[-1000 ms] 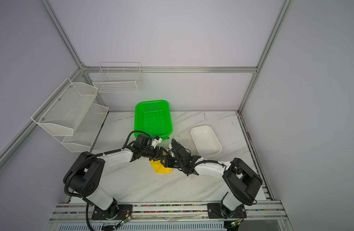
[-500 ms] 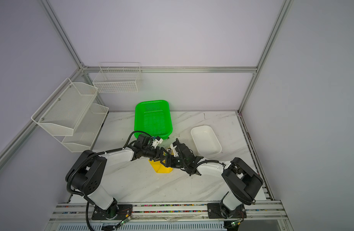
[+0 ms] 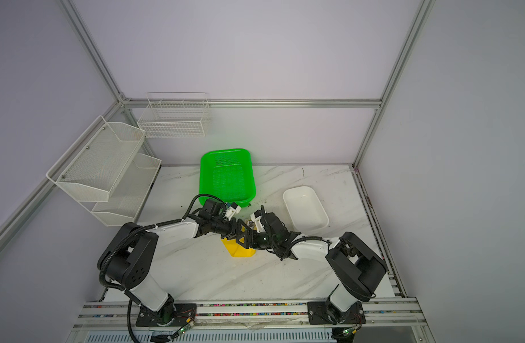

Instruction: Place the utensils on the paper napkin and roll it up

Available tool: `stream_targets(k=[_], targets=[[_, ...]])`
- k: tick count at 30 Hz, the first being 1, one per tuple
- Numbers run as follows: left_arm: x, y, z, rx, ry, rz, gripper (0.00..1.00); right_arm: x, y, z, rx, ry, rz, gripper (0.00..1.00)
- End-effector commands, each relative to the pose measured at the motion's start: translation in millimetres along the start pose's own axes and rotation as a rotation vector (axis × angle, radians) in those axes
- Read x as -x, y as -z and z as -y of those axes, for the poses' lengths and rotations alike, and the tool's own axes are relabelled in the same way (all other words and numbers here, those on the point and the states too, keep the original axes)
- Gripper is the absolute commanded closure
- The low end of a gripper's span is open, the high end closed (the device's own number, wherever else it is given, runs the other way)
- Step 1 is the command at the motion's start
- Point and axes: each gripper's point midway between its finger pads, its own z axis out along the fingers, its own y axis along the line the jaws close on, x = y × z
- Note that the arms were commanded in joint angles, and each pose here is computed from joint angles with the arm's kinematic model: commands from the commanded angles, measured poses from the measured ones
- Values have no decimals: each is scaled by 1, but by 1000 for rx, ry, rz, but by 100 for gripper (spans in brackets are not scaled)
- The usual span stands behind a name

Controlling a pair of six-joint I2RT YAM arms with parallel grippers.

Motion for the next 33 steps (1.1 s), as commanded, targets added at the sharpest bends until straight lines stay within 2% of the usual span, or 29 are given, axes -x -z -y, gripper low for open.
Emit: stream_targets(k=[1,6,14,24,33], targets=[[-2,6,30,-60,-95,-34,39,38,3,-15,51,28,133,33],[-5,6,24,-27,-106,-44,46,39,3,-15,55,24,135,33],[-6,6,8,61,-99,-55,69,41,4,-17,64,15,148,33],[-5,11,10,73,-103,-31,68,51,15,-20,55,-3,214,34],[-4,13,16,47,-108,-17,61,61,16,-26,82,-16,252,34]])
